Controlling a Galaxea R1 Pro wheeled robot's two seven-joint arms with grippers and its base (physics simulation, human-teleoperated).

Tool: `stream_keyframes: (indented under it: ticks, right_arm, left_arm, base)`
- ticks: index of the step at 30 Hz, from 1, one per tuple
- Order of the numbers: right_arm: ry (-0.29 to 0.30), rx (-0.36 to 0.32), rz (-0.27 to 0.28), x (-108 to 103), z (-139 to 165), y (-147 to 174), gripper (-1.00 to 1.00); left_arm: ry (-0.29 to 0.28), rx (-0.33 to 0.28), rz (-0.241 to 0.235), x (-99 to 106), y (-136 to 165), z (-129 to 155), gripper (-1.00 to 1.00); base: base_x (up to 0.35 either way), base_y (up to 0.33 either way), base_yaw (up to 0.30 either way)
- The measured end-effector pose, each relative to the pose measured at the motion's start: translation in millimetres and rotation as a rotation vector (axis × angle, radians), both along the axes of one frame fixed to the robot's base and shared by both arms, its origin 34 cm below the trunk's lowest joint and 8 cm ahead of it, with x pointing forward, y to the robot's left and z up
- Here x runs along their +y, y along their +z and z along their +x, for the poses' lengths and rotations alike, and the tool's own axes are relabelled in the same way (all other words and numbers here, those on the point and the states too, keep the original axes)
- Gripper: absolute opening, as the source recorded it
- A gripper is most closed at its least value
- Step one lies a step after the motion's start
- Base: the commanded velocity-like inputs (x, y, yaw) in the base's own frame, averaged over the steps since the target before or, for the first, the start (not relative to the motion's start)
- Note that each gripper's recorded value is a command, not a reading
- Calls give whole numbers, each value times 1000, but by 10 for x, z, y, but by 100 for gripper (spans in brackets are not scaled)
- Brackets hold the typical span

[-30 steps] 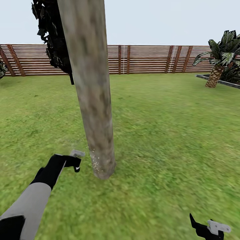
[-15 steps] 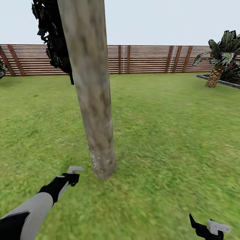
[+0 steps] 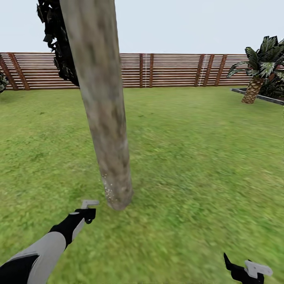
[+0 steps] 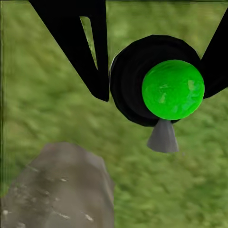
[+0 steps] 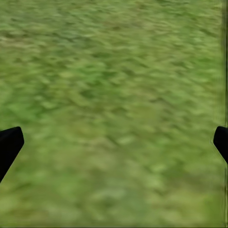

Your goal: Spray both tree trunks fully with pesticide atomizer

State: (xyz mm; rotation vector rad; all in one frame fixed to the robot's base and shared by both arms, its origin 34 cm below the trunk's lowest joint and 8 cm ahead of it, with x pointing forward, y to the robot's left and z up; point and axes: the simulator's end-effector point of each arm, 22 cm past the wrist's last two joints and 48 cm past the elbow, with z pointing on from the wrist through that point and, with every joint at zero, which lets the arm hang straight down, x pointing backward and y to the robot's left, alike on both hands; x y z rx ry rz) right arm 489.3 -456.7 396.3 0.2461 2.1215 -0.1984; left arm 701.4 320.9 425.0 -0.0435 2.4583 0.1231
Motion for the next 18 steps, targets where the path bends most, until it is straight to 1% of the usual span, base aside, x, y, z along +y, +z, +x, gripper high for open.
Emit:
stream_keyframes:
  ticks: [5,8,10,14,16,18]
  right_arm:
    - [0,0,0,0,0,0,100]
    - [0,0,1,4,-1,-1,100]
    - [0,0,1,4,-1,-2,100]
    - [0,1,1,4,-4,-3,100]
    - [0,0,0,1,-2,1,100]
    - [0,0,0,0,-1,1,100]
  left_arm:
    - [1,-1,-3,-14,-2,-1,-100]
    - [2,-11,-5,-17,5,10,-100]
    - [0,-36,-5,-33,26,39,-100]
    - [-8,-54,-18,-183,67,99,-100]
    - [7,-91,-4,-278,246,273,-100]
    - [24,-90,10,-303,286,299,-100]
  base:
    - [-142,-253,21]
    - [-147,-253,196]
    - [-128,-254,268]
    - [-102,-261,271]
    - [-89,-266,109]
    - [-92,-266,36]
